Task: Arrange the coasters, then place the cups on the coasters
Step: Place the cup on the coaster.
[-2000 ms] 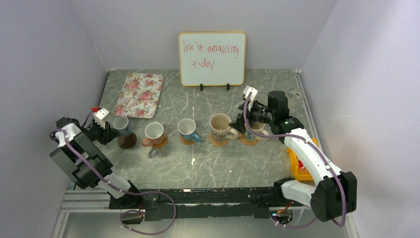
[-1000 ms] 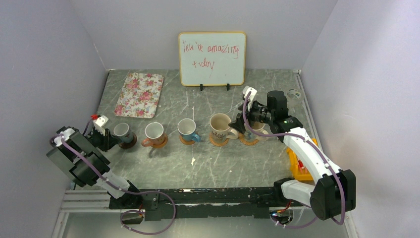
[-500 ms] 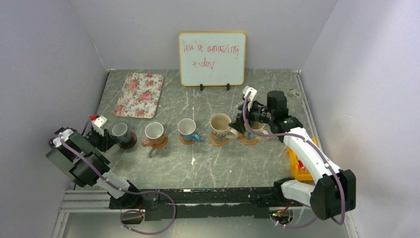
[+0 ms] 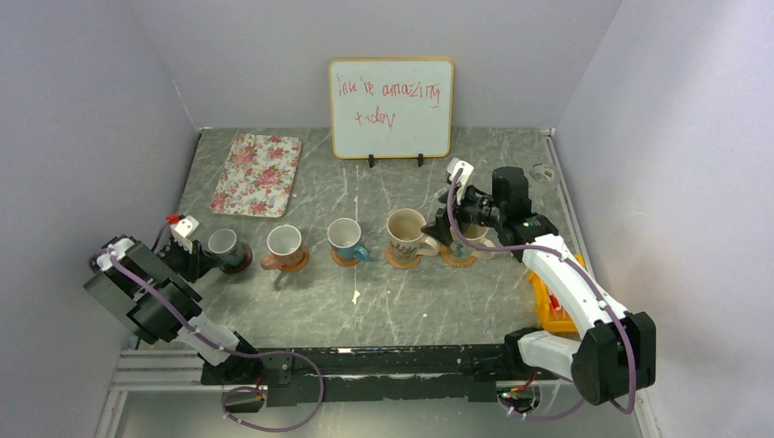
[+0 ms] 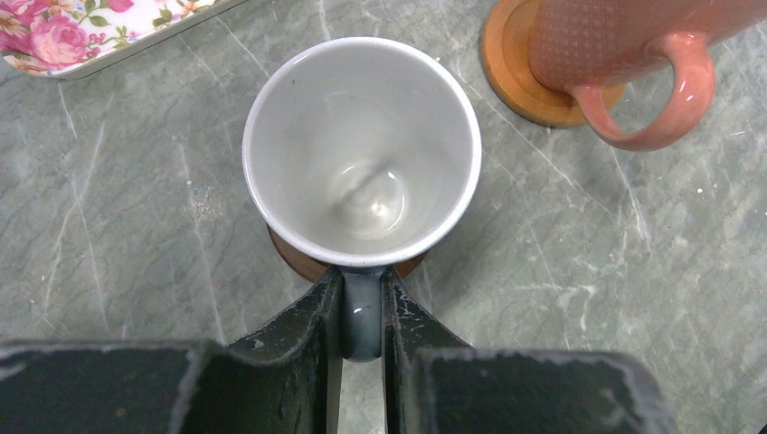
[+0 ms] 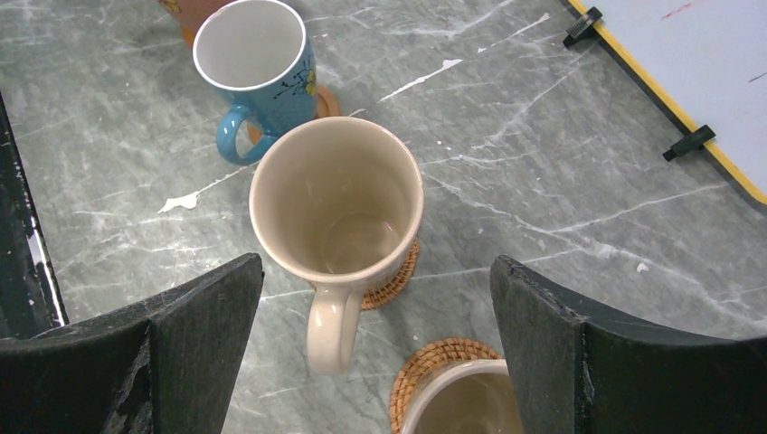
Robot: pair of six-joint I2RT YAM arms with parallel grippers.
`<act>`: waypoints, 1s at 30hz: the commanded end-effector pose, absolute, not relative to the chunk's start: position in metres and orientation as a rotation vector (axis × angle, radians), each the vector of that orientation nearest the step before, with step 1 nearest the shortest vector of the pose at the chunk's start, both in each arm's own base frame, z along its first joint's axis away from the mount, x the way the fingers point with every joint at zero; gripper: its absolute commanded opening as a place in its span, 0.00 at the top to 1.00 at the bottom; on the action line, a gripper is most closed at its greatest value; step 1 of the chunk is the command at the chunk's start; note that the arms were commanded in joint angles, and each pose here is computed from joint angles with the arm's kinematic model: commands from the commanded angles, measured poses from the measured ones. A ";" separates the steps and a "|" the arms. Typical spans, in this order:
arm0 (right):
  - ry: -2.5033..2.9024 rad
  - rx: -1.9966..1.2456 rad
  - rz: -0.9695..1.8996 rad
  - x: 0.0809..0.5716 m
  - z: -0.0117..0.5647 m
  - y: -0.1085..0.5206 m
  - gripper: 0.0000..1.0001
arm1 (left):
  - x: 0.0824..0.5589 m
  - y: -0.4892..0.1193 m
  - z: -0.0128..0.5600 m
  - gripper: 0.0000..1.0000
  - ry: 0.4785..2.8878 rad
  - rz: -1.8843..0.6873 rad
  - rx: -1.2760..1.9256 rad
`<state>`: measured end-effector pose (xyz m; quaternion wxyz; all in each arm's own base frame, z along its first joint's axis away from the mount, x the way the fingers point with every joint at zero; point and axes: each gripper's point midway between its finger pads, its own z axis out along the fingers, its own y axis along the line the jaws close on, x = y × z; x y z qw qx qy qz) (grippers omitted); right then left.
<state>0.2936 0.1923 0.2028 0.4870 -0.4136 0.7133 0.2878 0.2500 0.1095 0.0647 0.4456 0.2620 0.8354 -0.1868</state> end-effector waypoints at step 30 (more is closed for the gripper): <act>1.679 -1.007 0.710 0.293 0.216 0.195 0.00 | 0.246 0.108 0.066 0.81 2.022 -0.469 0.684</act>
